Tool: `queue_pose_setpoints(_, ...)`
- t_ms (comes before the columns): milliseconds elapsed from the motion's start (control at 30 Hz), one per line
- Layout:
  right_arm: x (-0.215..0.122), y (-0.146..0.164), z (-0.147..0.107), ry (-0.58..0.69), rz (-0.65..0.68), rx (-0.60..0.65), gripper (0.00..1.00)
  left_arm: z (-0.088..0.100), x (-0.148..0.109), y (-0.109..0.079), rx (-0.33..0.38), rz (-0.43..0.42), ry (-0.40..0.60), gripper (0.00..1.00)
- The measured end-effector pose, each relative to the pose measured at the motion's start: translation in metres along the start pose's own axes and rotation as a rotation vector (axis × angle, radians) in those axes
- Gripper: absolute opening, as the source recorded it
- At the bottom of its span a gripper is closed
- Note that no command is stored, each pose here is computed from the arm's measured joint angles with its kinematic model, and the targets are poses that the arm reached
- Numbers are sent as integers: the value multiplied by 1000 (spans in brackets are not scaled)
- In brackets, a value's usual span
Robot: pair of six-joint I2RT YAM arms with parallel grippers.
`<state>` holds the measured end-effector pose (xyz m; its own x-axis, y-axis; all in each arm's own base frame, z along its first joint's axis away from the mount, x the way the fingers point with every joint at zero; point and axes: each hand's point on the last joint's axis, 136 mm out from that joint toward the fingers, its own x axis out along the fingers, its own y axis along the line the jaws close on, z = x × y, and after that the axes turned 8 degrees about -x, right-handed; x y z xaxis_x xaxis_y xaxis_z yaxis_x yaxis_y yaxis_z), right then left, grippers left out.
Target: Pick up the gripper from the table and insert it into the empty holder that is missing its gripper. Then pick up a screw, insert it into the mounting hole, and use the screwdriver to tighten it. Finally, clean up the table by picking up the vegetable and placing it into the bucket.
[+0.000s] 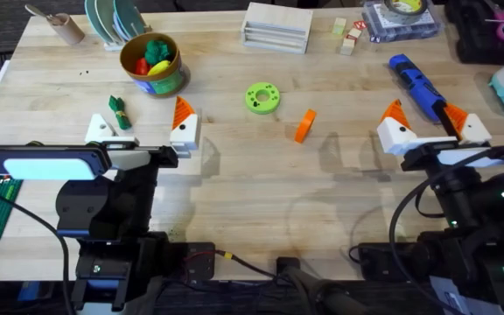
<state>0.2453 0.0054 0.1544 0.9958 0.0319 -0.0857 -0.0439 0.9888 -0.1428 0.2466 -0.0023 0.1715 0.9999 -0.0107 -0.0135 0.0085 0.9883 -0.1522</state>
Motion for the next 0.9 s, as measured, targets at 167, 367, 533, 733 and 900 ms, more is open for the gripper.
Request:
queue_pose_setpoints(167, 0, 0, 0, 0, 0, 0, 867, 0, 0, 0, 0, 0, 0, 992)
queue_pose_setpoints(367, 0, 0, 1, -4, -1, 0, 866, 0, 0, 0, -1, 0, 0, 993)
queue_pose_setpoints(533, -1, 0, -1, 11, -1, 0, 866, -6, -1, 1, -4, 8, 38, 993)
queue_pose_setpoints(733, -12, -7, 20, 68, -18, 1, 867, 14, -17, 16, -15, 129, 139, 990)
queue_pose_setpoints(900, -21, -15, 64, 99, -23, 1, 867, 61, -28, 29, -34, 253, 163, 990)
